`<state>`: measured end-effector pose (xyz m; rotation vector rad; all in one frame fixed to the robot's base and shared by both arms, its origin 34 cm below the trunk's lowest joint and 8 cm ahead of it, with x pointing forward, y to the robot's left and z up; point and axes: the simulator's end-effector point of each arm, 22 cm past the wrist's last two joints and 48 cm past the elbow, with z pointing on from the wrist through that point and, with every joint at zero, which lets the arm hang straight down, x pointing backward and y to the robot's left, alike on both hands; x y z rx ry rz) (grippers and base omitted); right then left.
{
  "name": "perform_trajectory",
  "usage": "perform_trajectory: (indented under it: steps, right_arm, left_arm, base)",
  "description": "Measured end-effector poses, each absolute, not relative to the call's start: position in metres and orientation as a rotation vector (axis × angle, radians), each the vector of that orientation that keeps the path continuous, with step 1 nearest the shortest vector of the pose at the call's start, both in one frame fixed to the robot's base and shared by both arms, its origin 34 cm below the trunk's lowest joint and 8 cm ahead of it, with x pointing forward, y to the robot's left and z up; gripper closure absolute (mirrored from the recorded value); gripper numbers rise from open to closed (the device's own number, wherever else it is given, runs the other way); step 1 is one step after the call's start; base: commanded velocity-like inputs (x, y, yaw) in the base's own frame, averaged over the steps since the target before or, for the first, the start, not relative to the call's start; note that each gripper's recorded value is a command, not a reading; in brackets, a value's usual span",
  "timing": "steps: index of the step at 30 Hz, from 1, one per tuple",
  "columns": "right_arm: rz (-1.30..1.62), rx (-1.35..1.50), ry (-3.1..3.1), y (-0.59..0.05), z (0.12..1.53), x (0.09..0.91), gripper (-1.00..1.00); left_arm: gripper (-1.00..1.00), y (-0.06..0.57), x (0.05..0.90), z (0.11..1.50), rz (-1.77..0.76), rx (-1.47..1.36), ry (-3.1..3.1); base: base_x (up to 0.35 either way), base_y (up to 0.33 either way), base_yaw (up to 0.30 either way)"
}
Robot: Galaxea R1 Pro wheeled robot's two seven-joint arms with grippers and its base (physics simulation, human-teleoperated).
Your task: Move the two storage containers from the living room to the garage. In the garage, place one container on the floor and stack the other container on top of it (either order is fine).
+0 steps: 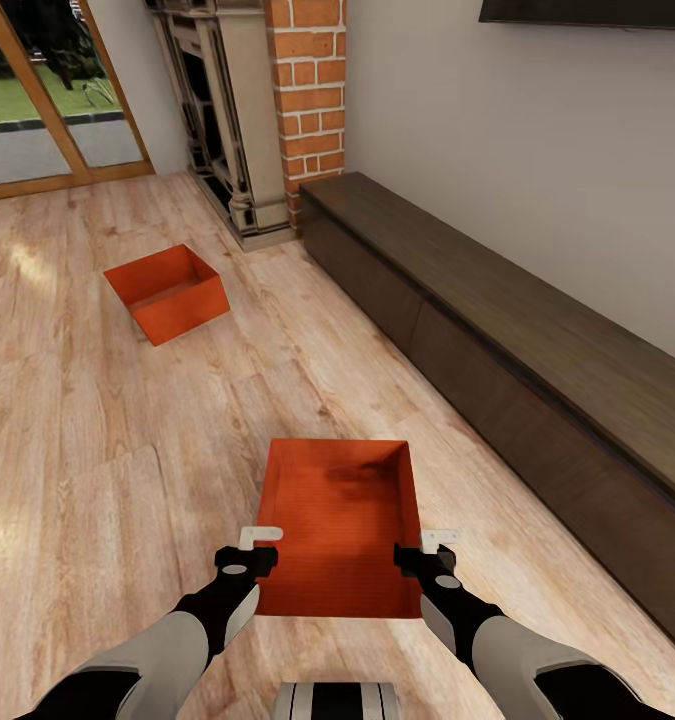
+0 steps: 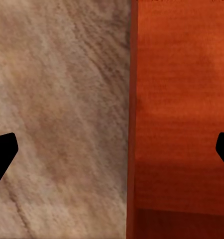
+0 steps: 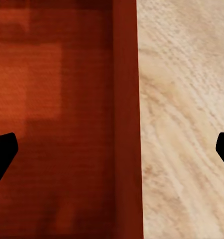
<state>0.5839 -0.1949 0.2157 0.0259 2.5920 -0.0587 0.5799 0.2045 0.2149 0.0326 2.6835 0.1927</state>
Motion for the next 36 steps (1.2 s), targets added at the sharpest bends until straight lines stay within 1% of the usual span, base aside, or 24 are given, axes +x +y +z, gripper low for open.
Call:
perform_trajectory:
  steps: [15, 36]
  right_arm:
    - [-0.106, 0.007, 2.589, -0.221, 0.214, 0.585, -1.0]
    - [-0.086, 0.024, 2.594, -0.211, 0.214, 0.583, -1.0]
  left_arm:
    - [-1.0, 0.205, 0.581, 0.215, 0.193, 0.03, 2.681]
    - [-1.0, 0.205, 0.582, 0.216, 0.192, 0.027, 2.68]
  base:
    - [0.0, 0.0, 0.0]
    - [0.0, 0.0, 0.0]
